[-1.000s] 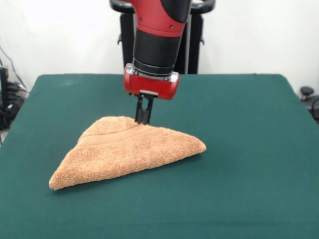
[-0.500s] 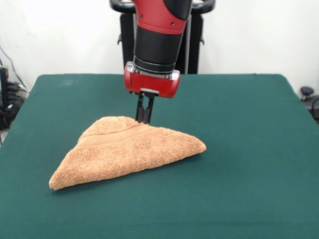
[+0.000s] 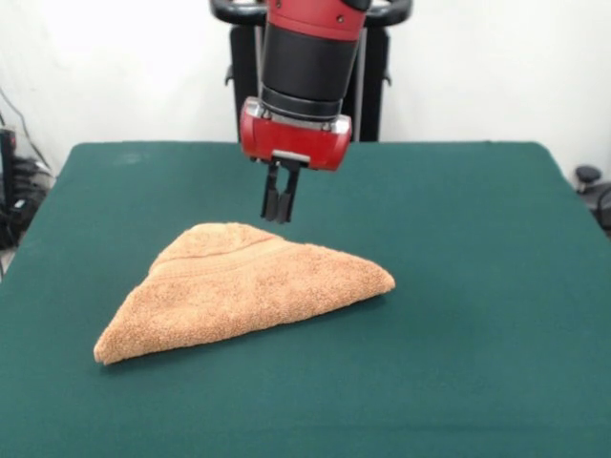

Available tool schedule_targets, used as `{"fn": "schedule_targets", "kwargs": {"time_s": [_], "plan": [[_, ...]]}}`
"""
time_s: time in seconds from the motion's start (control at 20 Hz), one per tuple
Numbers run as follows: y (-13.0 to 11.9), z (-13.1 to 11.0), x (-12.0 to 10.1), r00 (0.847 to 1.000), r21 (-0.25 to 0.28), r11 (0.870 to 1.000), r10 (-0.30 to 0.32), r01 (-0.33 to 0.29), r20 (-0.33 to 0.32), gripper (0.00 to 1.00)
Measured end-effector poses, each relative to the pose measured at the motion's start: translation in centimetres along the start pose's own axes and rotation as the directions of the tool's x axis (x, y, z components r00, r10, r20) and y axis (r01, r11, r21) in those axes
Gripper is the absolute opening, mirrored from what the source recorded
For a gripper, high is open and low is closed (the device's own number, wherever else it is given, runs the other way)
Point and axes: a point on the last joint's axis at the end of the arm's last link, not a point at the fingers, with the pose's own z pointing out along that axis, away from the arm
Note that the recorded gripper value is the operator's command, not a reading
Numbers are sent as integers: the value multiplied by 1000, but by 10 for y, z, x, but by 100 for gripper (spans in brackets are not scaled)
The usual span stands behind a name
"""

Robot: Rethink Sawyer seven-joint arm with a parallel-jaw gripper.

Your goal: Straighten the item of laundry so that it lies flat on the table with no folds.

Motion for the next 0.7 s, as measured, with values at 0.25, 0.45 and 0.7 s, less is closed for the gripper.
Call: {"fn": "schedule_targets", "kwargs": {"time_s": [0.25,0.45,0.7], "plan": [[-5,-3,-1,1000,3,1000,8,-8,4,0],[-11,0,3,1000,4,1000,18,-18,-6,0],[-11,11,10,1000,5,1000,19,-19,-16,0]]}}
